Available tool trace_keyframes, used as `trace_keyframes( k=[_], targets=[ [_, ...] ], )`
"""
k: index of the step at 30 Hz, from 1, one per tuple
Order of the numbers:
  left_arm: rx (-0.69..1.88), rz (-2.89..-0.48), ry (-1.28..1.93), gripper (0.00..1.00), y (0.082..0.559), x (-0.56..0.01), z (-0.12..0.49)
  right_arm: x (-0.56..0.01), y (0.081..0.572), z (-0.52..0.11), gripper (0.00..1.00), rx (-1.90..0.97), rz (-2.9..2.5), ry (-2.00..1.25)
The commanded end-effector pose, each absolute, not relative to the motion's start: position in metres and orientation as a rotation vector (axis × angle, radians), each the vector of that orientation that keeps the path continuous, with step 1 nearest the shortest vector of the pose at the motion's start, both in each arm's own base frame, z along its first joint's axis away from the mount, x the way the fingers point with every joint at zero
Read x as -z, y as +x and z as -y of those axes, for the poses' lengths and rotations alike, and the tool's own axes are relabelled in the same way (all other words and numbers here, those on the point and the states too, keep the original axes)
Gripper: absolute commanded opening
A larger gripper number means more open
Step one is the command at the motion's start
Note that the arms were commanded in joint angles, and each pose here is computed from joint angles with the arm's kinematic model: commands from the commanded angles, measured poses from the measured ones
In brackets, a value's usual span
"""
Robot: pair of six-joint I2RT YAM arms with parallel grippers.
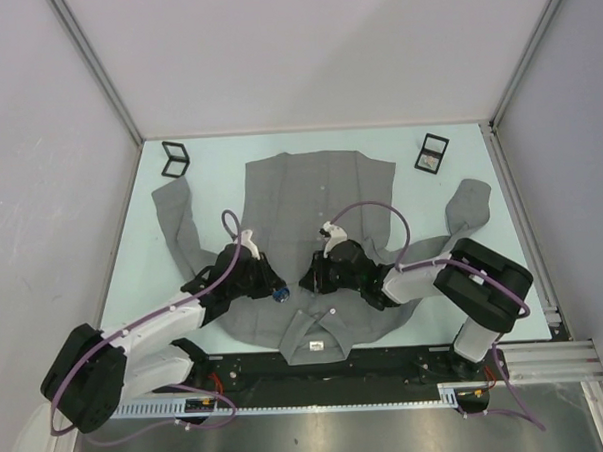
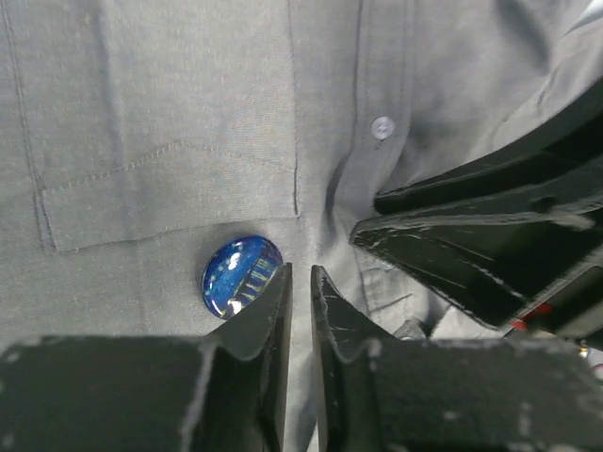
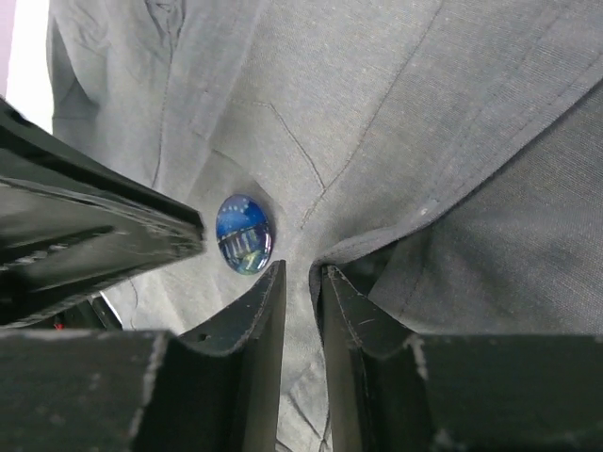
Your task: Remove the brooch from the garment
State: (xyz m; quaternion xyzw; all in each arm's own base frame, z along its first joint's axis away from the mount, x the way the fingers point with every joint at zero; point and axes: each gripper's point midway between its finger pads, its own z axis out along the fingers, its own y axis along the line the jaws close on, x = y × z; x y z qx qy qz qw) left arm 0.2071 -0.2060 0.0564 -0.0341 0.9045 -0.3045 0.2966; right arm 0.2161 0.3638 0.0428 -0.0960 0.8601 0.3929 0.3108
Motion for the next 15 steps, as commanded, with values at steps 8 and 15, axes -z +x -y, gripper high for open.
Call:
trace_keyframes(
  k=[8, 15],
  targets=[
    [0.677, -2.371, -0.166, 0.2, 0.21, -0.06, 0.19, -0.066, 0.246, -0.304, 0.26, -0.608, -2.188, -0.021],
    [0.677, -2.403, -0.178, 0.2, 0.208, -0.051, 0.191, -0.097, 0.223, -0.357, 0.34, -0.807, -2.03, -0.331]
  ],
)
